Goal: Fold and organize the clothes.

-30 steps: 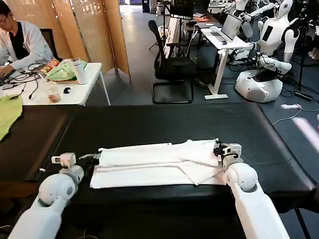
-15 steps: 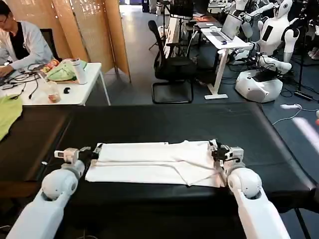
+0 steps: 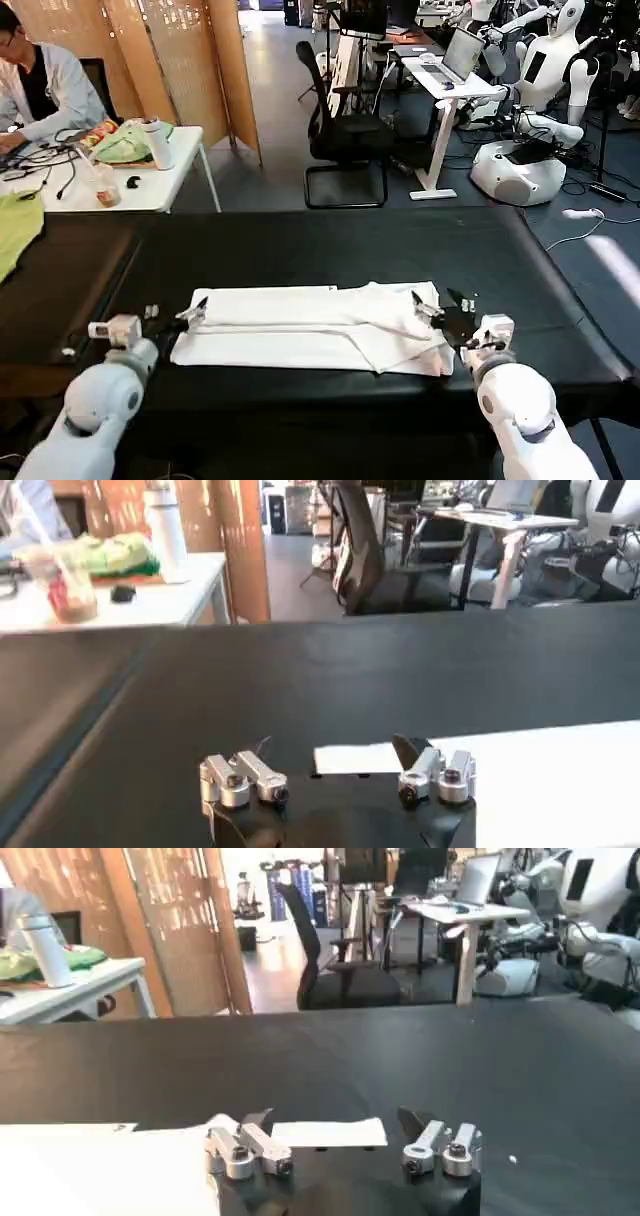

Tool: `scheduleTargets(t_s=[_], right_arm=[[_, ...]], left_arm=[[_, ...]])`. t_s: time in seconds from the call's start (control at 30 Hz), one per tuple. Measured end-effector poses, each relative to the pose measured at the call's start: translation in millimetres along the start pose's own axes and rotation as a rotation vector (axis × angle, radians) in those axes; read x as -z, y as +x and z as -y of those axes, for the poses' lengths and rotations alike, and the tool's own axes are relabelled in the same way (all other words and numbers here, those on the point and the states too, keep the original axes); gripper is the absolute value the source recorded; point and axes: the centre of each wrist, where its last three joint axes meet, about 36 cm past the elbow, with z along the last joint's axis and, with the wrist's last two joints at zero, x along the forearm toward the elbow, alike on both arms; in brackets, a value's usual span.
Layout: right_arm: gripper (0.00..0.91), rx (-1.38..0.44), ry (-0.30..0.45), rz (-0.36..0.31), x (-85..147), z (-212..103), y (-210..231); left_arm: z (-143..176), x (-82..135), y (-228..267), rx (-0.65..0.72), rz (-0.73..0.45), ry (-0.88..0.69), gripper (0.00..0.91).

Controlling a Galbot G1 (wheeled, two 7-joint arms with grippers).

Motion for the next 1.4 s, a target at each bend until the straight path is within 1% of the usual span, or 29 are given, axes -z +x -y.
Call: scheduleTargets(t_s=[0.13,0.37,0.4,0.43,0.5,0.53,0.57,0.63,0.67,0.7,0.73,0.77,0.8,0.83,0.87,0.93,0.97,1.0,1.03,1.07,1.27,1.4], right_arm=[[0.878,0.005,0.005,0.004,0.1,-1.2,3.9],[0.878,0.007,0.006,0.002,-0.9,-1.2,4.6],[0.878,0.008,0.007,0.002,-0.8,-1.1,4.6],[0.878,0.009,0.007,0.003,-0.6,-1.1,4.6],[0.878,0.010,0.008,0.006,-0.1,-1.0,4.4],[0.878,0.010,0.008,0.007,0.1,-0.9,4.3],[0.878,0.011,0.008,0.007,0.2,-0.9,4.3],[0.878,0.011,0.009,0.008,0.3,-0.7,4.2],[0.878,0.011,0.010,0.008,0.3,-0.6,4.2],[0.878,0.011,0.010,0.009,0.3,-0.6,4.1],[0.878,0.011,0.010,0.009,0.1,-0.5,3.8],[0.878,0.011,0.011,0.009,0.1,-0.3,3.4],[0.878,0.011,0.011,0.009,0.0,-0.3,2.9],[0.878,0.012,0.013,0.009,-0.3,-0.2,2.4],[0.878,0.013,0.015,0.009,-0.6,-0.3,1.9],[0.878,0.016,0.028,0.012,-2.4,-1.1,0.8],[0.878,0.018,0.030,0.013,-3.1,-1.8,0.4],[0.878,0.019,0.031,0.013,-3.6,-2.4,0.2],[0.878,0.020,0.032,0.013,-3.9,-2.9,0.2],[0.878,0.021,0.031,0.013,-4.2,-3.4,0.1],[0.878,0.020,0.032,0.020,-2.7,-4.4,0.9],[0.878,0.010,0.030,0.023,-1.3,-1.4,2.7]], left_arm=[[-2.0,-11.1,6.7,0.012,-0.007,0.028,0.878],[-1.7,-22.3,10.2,0.021,-0.019,0.054,0.878],[0.3,-23.3,11.4,0.020,-0.017,0.051,0.858],[2.0,-25.2,12.1,0.020,-0.017,0.047,0.809],[4.5,-29.5,12.8,0.020,-0.022,0.045,0.741],[5.4,-31.6,12.7,0.021,-0.025,0.047,0.722],[6.4,-33.8,12.5,0.022,-0.028,0.051,0.663],[7.5,-37.4,11.5,0.023,-0.034,0.059,0.644],[7.7,-38.5,10.9,0.023,-0.034,0.063,0.614],[7.9,-39.4,10.1,0.024,-0.034,0.068,0.566],[8.1,-40.4,9.1,0.025,-0.035,0.074,0.468],[8.6,-41.0,8.3,0.025,-0.035,0.079,0.400],[9.1,-41.2,7.8,0.025,-0.035,0.083,0.312],[9.8,-41.4,7.7,0.023,-0.035,0.088,0.176],[10.6,-41.6,7.8,0.022,-0.035,0.092,0.146],[12.2,-41.9,8.2,0.020,-0.035,0.092,0.137],[13.3,-42.2,8.5,0.019,-0.036,0.090,0.088],[13.9,-42.5,8.6,0.018,-0.038,0.088,0.078],[14.4,-42.6,8.7,0.017,-0.040,0.085,0.020],[15.2,-42.7,8.7,0.016,-0.042,0.083,0.000],[16.5,-39.3,6.1,0.007,-0.069,0.073,0.000],[5.8,-36.8,5.8,0.043,-0.039,-0.034,0.000]])
